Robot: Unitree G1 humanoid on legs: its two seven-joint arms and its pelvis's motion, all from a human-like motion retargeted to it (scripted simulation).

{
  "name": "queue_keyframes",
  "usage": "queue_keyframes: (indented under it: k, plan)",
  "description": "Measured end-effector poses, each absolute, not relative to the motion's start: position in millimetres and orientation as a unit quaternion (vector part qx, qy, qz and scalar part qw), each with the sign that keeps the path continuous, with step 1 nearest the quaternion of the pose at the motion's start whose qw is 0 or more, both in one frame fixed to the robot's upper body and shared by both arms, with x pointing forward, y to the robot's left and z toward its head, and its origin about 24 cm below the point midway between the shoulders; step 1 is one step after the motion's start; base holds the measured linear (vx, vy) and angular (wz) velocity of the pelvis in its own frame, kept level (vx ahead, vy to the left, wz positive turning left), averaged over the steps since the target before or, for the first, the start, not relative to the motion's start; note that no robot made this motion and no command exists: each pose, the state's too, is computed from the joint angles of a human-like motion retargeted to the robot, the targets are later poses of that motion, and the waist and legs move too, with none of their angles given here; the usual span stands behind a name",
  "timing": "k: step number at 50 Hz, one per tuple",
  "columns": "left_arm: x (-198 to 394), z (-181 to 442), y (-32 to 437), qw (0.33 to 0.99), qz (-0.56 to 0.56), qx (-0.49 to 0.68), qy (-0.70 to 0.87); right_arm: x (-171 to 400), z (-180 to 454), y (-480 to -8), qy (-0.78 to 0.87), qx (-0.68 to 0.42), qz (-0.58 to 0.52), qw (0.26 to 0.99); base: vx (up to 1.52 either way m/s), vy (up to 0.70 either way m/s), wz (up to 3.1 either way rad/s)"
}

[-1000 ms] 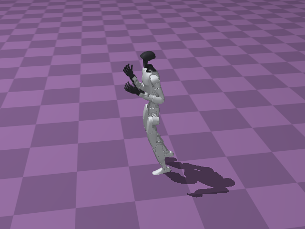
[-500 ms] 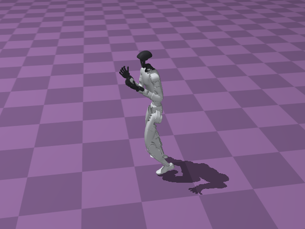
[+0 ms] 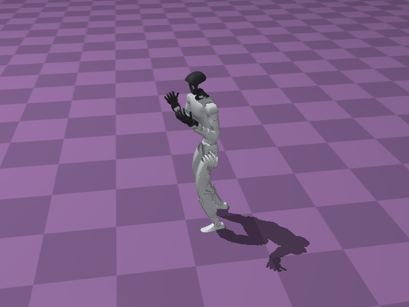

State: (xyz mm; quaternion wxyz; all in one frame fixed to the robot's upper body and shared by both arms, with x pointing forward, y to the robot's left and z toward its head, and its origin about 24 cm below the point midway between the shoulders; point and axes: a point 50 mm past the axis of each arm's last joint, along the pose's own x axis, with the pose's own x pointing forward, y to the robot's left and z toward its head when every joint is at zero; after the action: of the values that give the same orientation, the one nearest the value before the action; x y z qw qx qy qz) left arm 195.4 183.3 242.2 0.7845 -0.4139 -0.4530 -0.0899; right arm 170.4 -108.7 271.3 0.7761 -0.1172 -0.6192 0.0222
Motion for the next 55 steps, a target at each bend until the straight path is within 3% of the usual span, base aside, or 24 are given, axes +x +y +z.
queue_keyframes:
  k: [3,5,10,14,15,18,20,21,23,25,27,29,31,34,36,38,40,42,44,45,46,48,53,55]
  plan:
    - [183,270,206,0.829,0.053,-0.105,-0.546,149,251,-101,-0.536,0.057,0.24,0.807,0.07,0.05,-1.03]
    - [192,282,210,0.807,0.147,0.072,-0.568,146,246,-104,-0.514,0.026,0.287,0.808,0.03,-0.02,-1.06]
    - [275,338,227,0.7,0.254,0.434,-0.506,161,247,-126,-0.494,-0.169,0.256,0.813,-0.02,-0.09,-0.82]
    - [355,417,254,0.546,0.308,0.735,-0.26,170,265,-137,-0.543,-0.189,0.158,0.803,-0.14,-0.13,-0.6]
    - [356,433,272,0.496,0.325,0.788,-0.163,170,270,-134,-0.568,-0.177,0.136,0.792,-0.16,-0.1,-0.78]
    - [326,451,333,0.487,0.33,0.806,0.056,160,295,-112,-0.655,-0.153,0.126,0.729,-0.11,-0.05,-0.91]
    - [303,478,328,0.476,0.343,0.81,-0.003,154,315,-104,-0.704,-0.115,0.127,0.689,0.03,-0.06,-0.67]
    - [301,487,299,0.471,0.336,0.807,-0.119,154,321,-103,-0.717,-0.092,0.112,0.681,0.13,-0.08,-0.3]
    - [294,484,231,0.46,0.3,0.755,-0.357,162,332,-100,-0.736,-0.14,0.017,0.662,0.19,-0.08,0.11]
    - [279,445,175,0.493,0.232,0.629,-0.554,160,338,-96,-0.758,-0.063,-0.009,0.649,0.22,-0.04,0.58]
    - [263,376,150,0.637,0.123,0.425,-0.631,175,341,-103,-0.757,-0.113,-0.112,0.634,0.23,0.02,0.86]
    - [239,310,163,0.793,0.008,0.194,-0.578,202,343,-94,-0.735,-0.147,-0.189,0.634,0.21,0.05,0.82]
    - [226,246,180,0.888,-0.088,-0.074,-0.446,242,346,-79,-0.686,-0.208,-0.226,0.66,0.21,0.06,0.68]
    - [206,158,196,0.876,-0.095,-0.391,-0.267,320,353,-66,-0.566,-0.381,-0.215,0.699,0.21,0.08,0.66]
    - [189,122,205,0.861,-0.063,-0.463,-0.201,374,357,-92,-0.436,-0.548,-0.195,0.687,0.16,0.14,0.99]
    - [180,110,213,0.87,-0.073,-0.46,-0.162,404,360,-155,-0.242,-0.715,-0.147,0.639,0.08,0.16,1.44]
    - [182,114,214,0.868,-0.111,-0.463,-0.141,401,365,-234,-0.061,-0.766,-0.146,0.624,0.02,0.11,1.88]
    - [192,116,209,0.843,-0.131,-0.505,-0.129,377,386,-291,-0.056,-0.658,-0.258,0.705,0.01,0.01,2.07]
    - [202,114,204,0.786,-0.121,-0.592,-0.129,360,404,-300,-0.202,-0.389,-0.317,0.841,0.08,-0.05,1.78]
    - [206,111,201,0.743,-0.112,-0.646,-0.132,351,408,-295,-0.289,-0.198,-0.299,0.888,0.15,-0.06,1.25]
    - [208,106,194,0.678,-0.098,-0.717,-0.13,355,387,-266,-0.339,-0.045,-0.194,0.919,0.18,-0.07,0.89]
    - [208,103,182,0.594,-0.076,-0.787,-0.145,343,342,-220,-0.383,0.135,-0.049,0.912,0.19,-0.09,0.34]
    - [215,120,176,0.57,-0.07,-0.79,-0.215,282,258,-151,-0.429,-0.021,0.03,0.902,0.08,-0.14,0.08]
    - [219,134,165,0.579,-0.098,-0.78,-0.218,254,238,-144,-0.428,-0.013,0.062,0.901,0.02,-0.17,0.34]
